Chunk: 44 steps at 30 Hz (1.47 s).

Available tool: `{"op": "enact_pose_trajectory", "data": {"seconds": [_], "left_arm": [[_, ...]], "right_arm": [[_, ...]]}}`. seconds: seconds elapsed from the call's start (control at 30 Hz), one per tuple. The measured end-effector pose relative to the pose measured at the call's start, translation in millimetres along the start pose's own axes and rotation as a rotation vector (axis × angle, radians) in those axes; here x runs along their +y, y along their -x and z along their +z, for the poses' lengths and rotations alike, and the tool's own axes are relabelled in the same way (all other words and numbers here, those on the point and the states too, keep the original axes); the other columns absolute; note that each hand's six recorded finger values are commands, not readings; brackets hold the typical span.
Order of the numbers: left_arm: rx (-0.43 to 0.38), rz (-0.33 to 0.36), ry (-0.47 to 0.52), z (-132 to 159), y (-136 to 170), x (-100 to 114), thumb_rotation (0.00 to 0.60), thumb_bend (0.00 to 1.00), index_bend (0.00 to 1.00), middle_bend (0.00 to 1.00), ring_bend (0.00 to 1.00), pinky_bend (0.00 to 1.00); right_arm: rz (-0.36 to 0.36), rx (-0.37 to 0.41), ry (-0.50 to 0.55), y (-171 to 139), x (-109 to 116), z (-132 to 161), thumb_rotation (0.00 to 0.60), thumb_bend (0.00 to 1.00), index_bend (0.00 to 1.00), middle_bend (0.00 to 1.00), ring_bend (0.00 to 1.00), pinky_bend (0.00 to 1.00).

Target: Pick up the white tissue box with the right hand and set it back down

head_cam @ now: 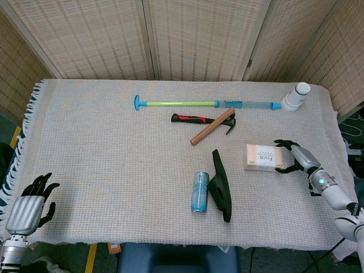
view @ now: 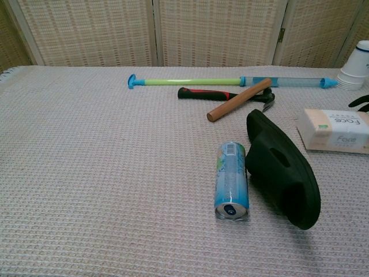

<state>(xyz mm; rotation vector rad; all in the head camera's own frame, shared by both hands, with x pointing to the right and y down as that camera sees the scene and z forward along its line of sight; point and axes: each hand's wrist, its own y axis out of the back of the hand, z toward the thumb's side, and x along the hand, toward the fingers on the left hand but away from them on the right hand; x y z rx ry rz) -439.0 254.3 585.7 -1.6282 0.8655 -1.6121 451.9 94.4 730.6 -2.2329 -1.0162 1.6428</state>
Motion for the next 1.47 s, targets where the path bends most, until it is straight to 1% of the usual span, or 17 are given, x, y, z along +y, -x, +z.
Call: {"op": "enact_pose_trajectory", "data": {"seconds": [0.2, 0.33, 0.4, 0.5, 0.57, 0.7, 0.73, 0.8, 0.9, 0.93, 1.0, 1.07, 1.13, 1.23, 1.33, 1.47], "left_arm": [[0.004, -0.004, -0.001, -1, 0, 0, 0.6, 0.53, 0.23, 0.0, 0.0, 0.18], [0.001, -0.003, -0.002, 0, 0, 0, 0.6, 0.53, 0.23, 0.0, 0.0, 0.18], [0.001, -0.002, 0.0, 0, 0, 0, 0.6, 0.53, 0.23, 0.0, 0.0, 0.18], [0.005, -0.003, 0.003, -2, 0, 0, 0.6, 0.53, 0.23, 0.0, 0.0, 0.18], [0.006, -0.003, 0.004, -2, 0, 0, 0.6, 0.53, 0.23, 0.0, 0.0, 0.18], [0.007, -0.003, 0.01, -3, -1, 0, 0.6, 0.53, 0.23, 0.0, 0.0, 0.18], [0.007, -0.003, 0.012, -3, -1, 0, 0.6, 0.53, 0.23, 0.0, 0.0, 0.18], [0.007, -0.004, 0.015, -4, -1, 0, 0.6, 0.53, 0.23, 0.0, 0.0, 0.18], [0.006, -0.004, 0.015, -4, -2, 0, 0.6, 0.53, 0.23, 0.0, 0.0, 0.18], [0.006, -0.004, 0.015, -4, -2, 0, 0.6, 0.53, 0.23, 0.0, 0.0, 0.18], [0.01, -0.004, 0.014, -5, -2, 0, 0.6, 0.53, 0.23, 0.0, 0.0, 0.18], [0.013, -0.002, 0.015, -5, -3, 0, 0.6, 0.53, 0.23, 0.0, 0.0, 0.18], [0.016, 0.002, 0.016, -6, -3, 1, 0.6, 0.53, 0.23, 0.0, 0.0, 0.18], [0.02, 0.006, 0.019, -7, -4, 1, 0.6, 0.53, 0.23, 0.0, 0.0, 0.18], [0.024, 0.007, 0.023, -9, -5, 1, 0.6, 0.53, 0.23, 0.0, 0.0, 0.18], [0.026, 0.011, 0.027, -11, -7, 0, 0.6, 0.53, 0.23, 0.0, 0.0, 0.18]], "right_arm": [[0.002, -0.007, -0.027, 0, 4, 2, 0.6, 0.16, 0.12, 0.16, 0.0, 0.0], [0.017, -0.008, -0.018, -4, 5, 5, 0.6, 0.12, 0.01, 0.06, 0.0, 0.0], [0.028, -0.002, -0.01, -8, 6, 8, 0.6, 0.1, 0.0, 0.02, 0.0, 0.0], [0.045, 0.021, -0.006, -19, 11, 16, 0.6, 0.07, 0.0, 0.02, 0.0, 0.0], [0.048, 0.052, 0.0, -32, 14, 25, 0.6, 0.07, 0.0, 0.02, 0.0, 0.0], [0.027, 0.141, -0.001, -65, 9, 50, 0.6, 0.06, 0.0, 0.02, 0.0, 0.0], [0.009, 0.166, -0.017, -75, 5, 58, 0.6, 0.06, 0.0, 0.02, 0.0, 0.0], [-0.035, 0.192, -0.073, -89, 2, 66, 0.6, 0.06, 0.0, 0.02, 0.0, 0.0], [-0.142, 0.202, -0.224, -111, 2, 70, 0.6, 0.06, 0.0, 0.02, 0.0, 0.0], [-0.192, 0.193, -0.286, -121, 1, 70, 0.6, 0.06, 0.0, 0.02, 0.0, 0.0], [-0.264, 0.167, -0.368, -135, 2, 67, 0.6, 0.06, 0.0, 0.02, 0.0, 0.0], [-0.335, 0.113, -0.428, -154, 1, 58, 0.6, 0.06, 0.0, 0.02, 0.0, 0.0], [-0.403, 0.048, -0.45, -173, 0, 46, 0.6, 0.06, 0.0, 0.02, 0.0, 0.0], [-0.464, -0.024, -0.432, -195, 0, 31, 0.6, 0.07, 0.0, 0.02, 0.0, 0.0], [-0.482, -0.053, -0.398, -197, 2, 27, 0.6, 0.06, 0.0, 0.02, 0.0, 0.0], [-0.496, -0.07, -0.371, -201, 6, 24, 0.6, 0.06, 0.0, 0.02, 0.0, 0.0]]}}
